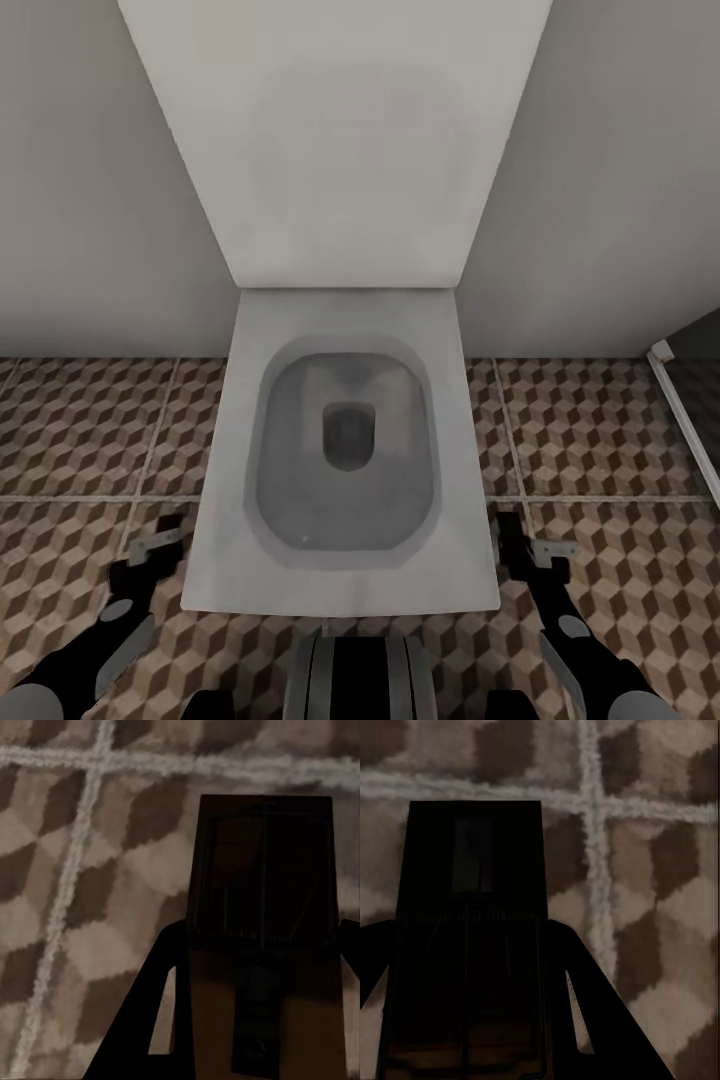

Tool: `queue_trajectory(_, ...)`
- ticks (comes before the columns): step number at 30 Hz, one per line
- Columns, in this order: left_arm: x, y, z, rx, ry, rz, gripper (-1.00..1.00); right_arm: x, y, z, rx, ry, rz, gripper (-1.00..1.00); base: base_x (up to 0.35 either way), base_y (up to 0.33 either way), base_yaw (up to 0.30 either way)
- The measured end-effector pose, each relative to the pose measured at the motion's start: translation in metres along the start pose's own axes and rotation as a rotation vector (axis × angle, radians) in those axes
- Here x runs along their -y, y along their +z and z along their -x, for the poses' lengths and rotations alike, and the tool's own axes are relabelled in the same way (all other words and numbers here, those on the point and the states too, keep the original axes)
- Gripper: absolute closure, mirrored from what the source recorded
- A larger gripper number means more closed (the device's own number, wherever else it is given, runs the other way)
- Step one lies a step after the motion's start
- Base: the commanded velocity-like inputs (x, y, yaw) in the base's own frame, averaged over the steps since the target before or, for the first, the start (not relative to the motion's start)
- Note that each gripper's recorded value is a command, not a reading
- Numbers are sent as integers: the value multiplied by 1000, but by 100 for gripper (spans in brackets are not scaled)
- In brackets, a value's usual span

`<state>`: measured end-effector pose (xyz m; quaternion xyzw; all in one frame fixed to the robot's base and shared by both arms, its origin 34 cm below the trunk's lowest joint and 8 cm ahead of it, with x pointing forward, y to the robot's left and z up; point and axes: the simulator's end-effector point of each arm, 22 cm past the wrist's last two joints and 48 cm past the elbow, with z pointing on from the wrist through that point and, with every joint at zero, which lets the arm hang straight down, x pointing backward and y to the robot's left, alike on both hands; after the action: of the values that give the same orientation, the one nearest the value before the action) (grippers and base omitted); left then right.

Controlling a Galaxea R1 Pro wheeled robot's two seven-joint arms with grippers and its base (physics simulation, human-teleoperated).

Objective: Take the four mousetraps from the cabinet in the bathroom and place them on the bathroom floor. Make sure all four end up on the same floor surface, and ensure that at least two of them are either under or directly next to the same bathroom sink.

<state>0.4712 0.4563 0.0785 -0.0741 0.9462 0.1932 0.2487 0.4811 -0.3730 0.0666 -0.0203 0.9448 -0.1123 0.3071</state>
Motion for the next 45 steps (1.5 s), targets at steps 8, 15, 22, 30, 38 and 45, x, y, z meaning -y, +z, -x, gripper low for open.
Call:
queue_trajectory(8,-12,2,4,5,-2,18,100,4,0,1,2,0,-5,100,0,0,0)
queue_trajectory(15,-14,4,0,-2,1,22,100,8,1,-4,-8,8,-19,100,0,0,0)
queue_trajectory(22,-14,7,-12,-20,9,24,100,7,3,-16,-27,5,-18,100,0,0,0)
queue_trajectory(30,-14,7,-12,-20,9,24,100,8,3,-16,-27,5,-20,100,0,0,0)
queue_trajectory(38,-19,8,-10,-19,-4,36,100,12,3,-16,-27,2,-26,100,0,0,0)
queue_trajectory(45,-23,9,-9,-18,-17,46,100,16,3,-16,-27,-1,-36,100,0,0,0)
